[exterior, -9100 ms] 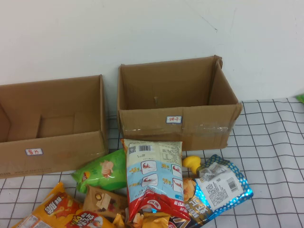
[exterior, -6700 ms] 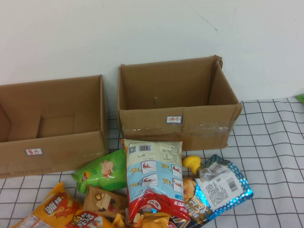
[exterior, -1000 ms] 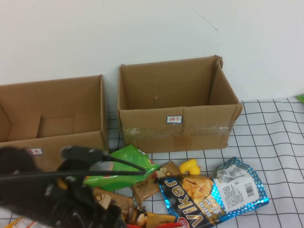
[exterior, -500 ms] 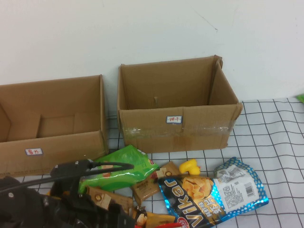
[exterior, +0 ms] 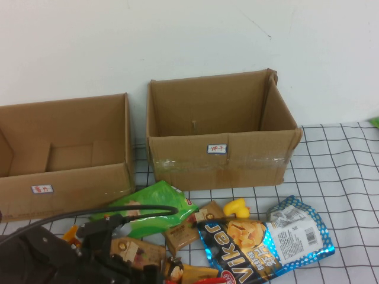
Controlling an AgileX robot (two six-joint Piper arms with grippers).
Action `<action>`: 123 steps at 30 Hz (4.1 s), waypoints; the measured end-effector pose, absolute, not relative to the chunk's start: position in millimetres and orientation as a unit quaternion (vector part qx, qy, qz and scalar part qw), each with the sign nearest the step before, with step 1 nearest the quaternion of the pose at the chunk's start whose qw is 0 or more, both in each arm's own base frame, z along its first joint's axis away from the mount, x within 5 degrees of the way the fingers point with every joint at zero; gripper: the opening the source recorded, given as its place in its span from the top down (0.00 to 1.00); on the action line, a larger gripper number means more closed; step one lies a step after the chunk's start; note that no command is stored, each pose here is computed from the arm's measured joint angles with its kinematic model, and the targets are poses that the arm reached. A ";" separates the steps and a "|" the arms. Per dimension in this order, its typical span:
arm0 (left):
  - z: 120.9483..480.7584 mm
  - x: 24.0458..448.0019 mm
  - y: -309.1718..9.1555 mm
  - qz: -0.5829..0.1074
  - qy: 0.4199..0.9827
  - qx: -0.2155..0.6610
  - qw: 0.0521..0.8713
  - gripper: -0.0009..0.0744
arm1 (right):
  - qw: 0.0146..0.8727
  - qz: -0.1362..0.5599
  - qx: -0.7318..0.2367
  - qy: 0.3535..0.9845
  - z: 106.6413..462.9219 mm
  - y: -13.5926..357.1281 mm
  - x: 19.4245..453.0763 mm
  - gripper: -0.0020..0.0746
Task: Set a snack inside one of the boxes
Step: Pick up the potato chip
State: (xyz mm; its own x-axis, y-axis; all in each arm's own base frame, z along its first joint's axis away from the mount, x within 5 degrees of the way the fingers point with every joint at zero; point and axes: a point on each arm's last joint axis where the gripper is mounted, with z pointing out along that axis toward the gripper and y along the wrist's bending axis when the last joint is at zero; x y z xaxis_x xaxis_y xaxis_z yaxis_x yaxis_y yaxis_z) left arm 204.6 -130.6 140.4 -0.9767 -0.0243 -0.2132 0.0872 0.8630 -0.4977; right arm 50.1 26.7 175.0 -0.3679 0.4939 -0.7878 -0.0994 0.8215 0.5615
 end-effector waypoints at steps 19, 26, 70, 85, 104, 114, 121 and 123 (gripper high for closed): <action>112.8 208.4 -141.6 -0.301 0.952 0.000 0.063 0.33 | 0.549 0.269 0.122 0.782 175.1 26.8 50.1 0.98; 111.0 210.1 -142.9 -0.307 0.949 0.007 0.071 0.84 | 0.549 0.270 0.123 0.781 175.2 27.0 50.1 0.98; 261.5 301.7 -90.9 -0.409 0.834 0.095 0.357 0.99 | 0.551 0.268 0.119 0.781 175.3 27.0 50.1 0.98; 339.4 306.5 -44.7 -0.308 0.842 0.168 0.409 0.99 | 0.551 0.268 0.119 0.781 175.3 27.0 50.1 0.98; 219.6 349.2 -124.6 -0.236 0.930 0.133 0.248 0.07 | 0.551 0.267 0.118 0.782 175.3 27.0 50.1 0.98; 183.0 376.9 -137.9 -0.278 0.919 0.123 0.250 0.07 | 0.552 0.266 0.116 0.782 175.3 27.0 50.1 0.98; 173.3 385.9 -142.0 -0.264 0.927 0.178 0.198 0.07 | 0.552 0.266 0.115 0.782 175.3 27.1 50.1 0.98; 176.0 384.9 -141.3 -0.254 0.929 0.202 0.178 0.07 | 0.552 0.265 0.114 0.782 175.3 27.1 50.1 0.98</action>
